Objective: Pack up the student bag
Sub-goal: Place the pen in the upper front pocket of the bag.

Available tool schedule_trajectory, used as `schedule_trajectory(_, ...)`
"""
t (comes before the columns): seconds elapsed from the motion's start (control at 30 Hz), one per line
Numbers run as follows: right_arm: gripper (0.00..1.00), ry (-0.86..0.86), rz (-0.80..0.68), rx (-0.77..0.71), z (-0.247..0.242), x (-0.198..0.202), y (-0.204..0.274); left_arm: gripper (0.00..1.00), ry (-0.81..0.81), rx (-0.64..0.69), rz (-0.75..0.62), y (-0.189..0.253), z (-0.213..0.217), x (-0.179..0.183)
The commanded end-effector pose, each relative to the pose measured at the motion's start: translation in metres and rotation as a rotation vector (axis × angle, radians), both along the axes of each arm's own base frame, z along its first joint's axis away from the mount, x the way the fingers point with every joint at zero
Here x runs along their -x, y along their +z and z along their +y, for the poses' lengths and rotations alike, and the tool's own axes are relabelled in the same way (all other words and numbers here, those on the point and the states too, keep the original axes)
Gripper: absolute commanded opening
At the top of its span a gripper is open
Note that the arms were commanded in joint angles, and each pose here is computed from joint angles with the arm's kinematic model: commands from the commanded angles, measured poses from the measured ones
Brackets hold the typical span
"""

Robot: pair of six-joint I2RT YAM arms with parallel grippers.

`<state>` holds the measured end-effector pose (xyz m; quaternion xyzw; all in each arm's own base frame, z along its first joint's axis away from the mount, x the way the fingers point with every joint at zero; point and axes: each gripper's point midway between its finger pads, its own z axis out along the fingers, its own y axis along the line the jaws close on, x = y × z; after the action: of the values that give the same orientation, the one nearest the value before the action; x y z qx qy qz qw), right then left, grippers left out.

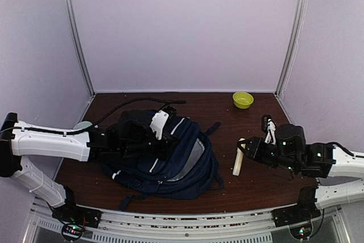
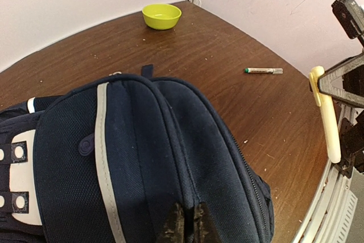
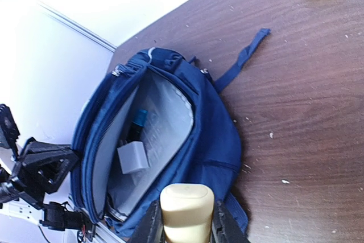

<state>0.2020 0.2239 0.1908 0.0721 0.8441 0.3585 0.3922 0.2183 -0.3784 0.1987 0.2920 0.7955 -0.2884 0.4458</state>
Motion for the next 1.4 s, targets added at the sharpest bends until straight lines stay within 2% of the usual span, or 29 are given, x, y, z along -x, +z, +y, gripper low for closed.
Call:
schedule_trajectory(0.0, 0.00, -0.002, -0.075, -0.069, 0.014, -0.010, 0.018, 0.00, -0.025, 0.174, -0.075, 0.060, -0.010, 0.002)
schedule_trajectory(0.37, 0.00, 0.076, -0.100, -0.133, 0.076, -0.033, 0.032, 0.00, -0.042, 0.192, -0.074, 0.070, -0.010, 0.005)
schedule_trajectory(0.67, 0.00, 0.163, -0.046, -0.101, 0.141, -0.058, 0.012, 0.00, -0.048, 0.202, -0.071, 0.071, -0.006, 0.009)
schedule_trajectory(0.8, 0.00, 0.170, -0.027, -0.140, 0.156, -0.069, 0.009, 0.00, -0.044, 0.206, -0.077, 0.073, -0.003, 0.010)
schedule_trajectory(1.07, 0.00, 0.182, 0.066, -0.185, 0.173, -0.081, -0.027, 0.00, -0.049, 0.220, -0.090, 0.078, 0.001, 0.012)
schedule_trajectory(1.37, 0.00, 0.227, 0.125, -0.102, 0.185, -0.082, -0.061, 0.00, -0.053, 0.227, -0.089, 0.078, 0.001, 0.013)
